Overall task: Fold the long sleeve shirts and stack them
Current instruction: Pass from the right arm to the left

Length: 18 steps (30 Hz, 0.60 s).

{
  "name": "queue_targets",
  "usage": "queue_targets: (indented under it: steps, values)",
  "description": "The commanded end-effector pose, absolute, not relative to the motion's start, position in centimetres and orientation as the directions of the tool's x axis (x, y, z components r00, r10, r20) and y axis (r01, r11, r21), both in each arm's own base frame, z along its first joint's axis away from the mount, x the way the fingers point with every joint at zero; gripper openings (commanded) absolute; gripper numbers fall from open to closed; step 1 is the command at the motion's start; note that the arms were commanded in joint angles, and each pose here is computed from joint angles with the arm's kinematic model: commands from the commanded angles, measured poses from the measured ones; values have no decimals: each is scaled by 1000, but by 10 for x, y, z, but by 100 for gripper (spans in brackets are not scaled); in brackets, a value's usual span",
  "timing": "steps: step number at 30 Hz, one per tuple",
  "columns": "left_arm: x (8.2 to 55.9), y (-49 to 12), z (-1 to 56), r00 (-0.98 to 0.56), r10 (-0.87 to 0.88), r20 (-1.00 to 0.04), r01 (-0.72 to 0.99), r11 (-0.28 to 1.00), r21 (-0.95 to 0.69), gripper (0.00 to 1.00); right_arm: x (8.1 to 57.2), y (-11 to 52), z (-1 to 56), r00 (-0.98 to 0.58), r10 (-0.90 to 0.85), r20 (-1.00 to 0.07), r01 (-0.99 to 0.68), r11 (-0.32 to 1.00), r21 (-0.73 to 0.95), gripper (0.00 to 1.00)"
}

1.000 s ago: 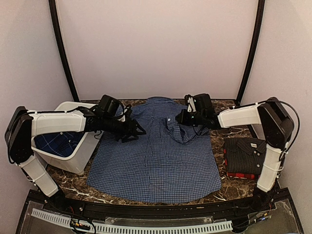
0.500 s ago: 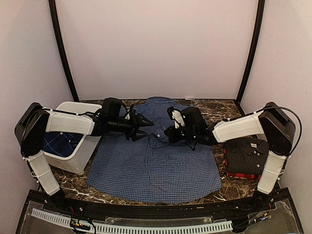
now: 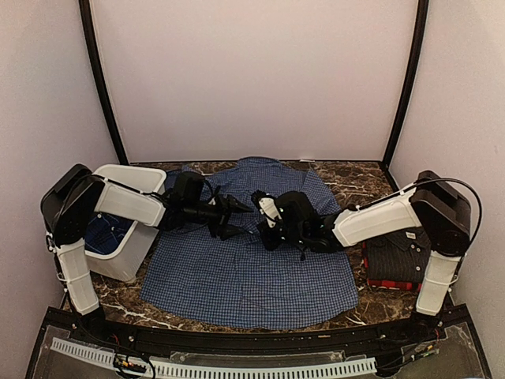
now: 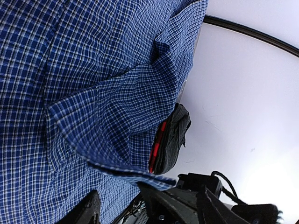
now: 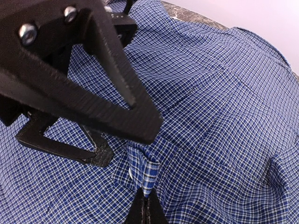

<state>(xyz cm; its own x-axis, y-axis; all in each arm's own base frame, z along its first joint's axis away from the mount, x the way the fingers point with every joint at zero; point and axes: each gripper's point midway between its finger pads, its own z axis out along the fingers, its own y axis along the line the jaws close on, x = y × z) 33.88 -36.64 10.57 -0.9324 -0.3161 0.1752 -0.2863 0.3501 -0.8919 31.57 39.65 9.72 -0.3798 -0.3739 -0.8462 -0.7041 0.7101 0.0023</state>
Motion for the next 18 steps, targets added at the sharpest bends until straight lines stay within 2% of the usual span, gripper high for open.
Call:
queue_targets:
  steps: [1, 11, 16, 18]
  values:
    - [341, -368, 103, -924, -331, 190, -302, 330, -894, 69, 313, 401, 88, -304, -455, -837, -708, 696, -121, 0]
    - [342, -372, 70, -906, -361, 223, -361, 380, -852, 68, 308, 404, 80, -227, -539, -811, -699, 670, -250, 0]
    - [344, -377, 65, -905, -362, 225, -365, 383, -849, 63, 304, 405, 77, -202, -572, -795, -692, 657, -297, 0]
    - [345, -377, 62, -904, -363, 224, -366, 389, -845, 58, 304, 404, 76, -201, -576, -792, -691, 657, -302, 0]
